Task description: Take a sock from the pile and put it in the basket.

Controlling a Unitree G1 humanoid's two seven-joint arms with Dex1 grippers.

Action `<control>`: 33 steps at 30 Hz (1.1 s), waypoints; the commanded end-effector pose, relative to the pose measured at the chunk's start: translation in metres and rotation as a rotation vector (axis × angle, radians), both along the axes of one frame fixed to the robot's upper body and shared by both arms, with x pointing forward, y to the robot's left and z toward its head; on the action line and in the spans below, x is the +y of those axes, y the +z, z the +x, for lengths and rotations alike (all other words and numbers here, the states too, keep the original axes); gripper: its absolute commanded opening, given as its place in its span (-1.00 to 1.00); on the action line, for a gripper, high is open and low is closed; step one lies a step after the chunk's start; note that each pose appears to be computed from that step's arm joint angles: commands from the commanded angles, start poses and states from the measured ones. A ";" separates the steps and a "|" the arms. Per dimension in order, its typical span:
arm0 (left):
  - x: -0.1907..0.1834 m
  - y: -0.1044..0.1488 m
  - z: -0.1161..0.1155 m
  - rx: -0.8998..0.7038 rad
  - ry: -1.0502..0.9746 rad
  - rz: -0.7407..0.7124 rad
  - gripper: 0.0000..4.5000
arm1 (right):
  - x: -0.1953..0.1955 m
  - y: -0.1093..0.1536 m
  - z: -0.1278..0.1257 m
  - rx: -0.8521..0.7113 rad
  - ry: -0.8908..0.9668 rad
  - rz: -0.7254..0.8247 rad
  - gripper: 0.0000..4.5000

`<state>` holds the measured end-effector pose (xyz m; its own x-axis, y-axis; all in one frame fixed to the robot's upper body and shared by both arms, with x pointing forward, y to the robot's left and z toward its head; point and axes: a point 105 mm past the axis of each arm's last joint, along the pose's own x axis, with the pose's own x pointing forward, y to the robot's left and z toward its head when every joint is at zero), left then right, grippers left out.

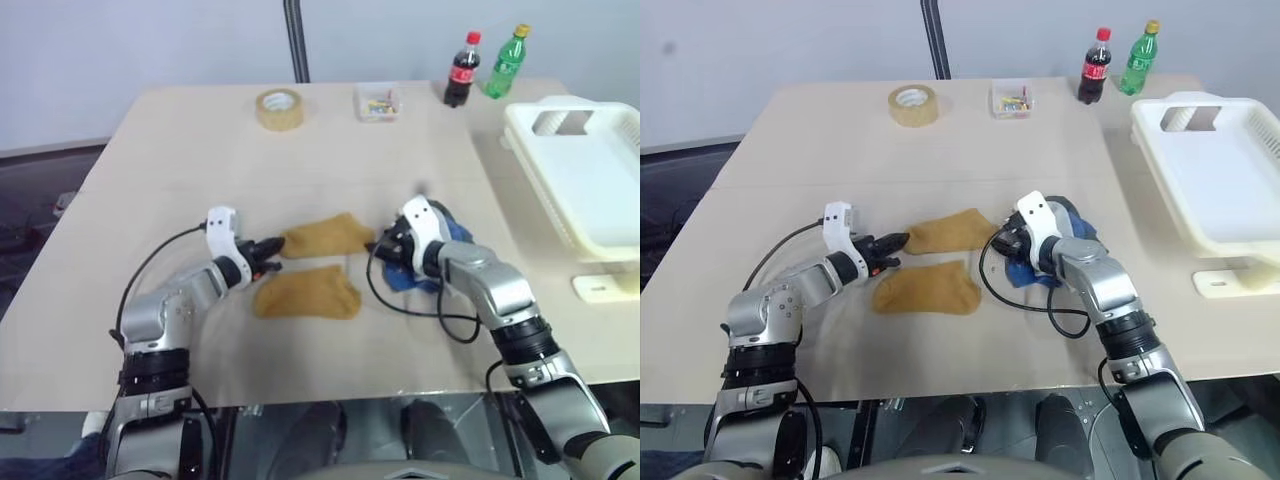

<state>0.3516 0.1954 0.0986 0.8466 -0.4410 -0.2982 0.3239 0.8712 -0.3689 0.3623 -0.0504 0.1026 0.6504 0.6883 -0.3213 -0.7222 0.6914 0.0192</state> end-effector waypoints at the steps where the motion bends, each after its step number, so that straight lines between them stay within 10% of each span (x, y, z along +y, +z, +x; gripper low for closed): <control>1: -0.003 -0.007 -0.004 0.028 -0.007 0.006 -1.00 | 0.007 0.008 -0.002 -0.032 0.038 0.003 -0.65; 3: -0.004 -0.007 -0.003 0.028 -0.009 0.006 -1.00 | 0.007 0.008 -0.003 -0.040 0.046 -0.008 -0.97; 14: -0.007 0.011 -0.011 -0.003 -0.016 -0.035 -1.00 | 0.010 0.036 -0.010 -0.112 0.101 0.030 -0.97; 33: -0.004 0.051 -0.117 -0.050 0.040 -0.058 -1.00 | -0.022 0.041 -0.107 0.127 0.255 0.018 -0.97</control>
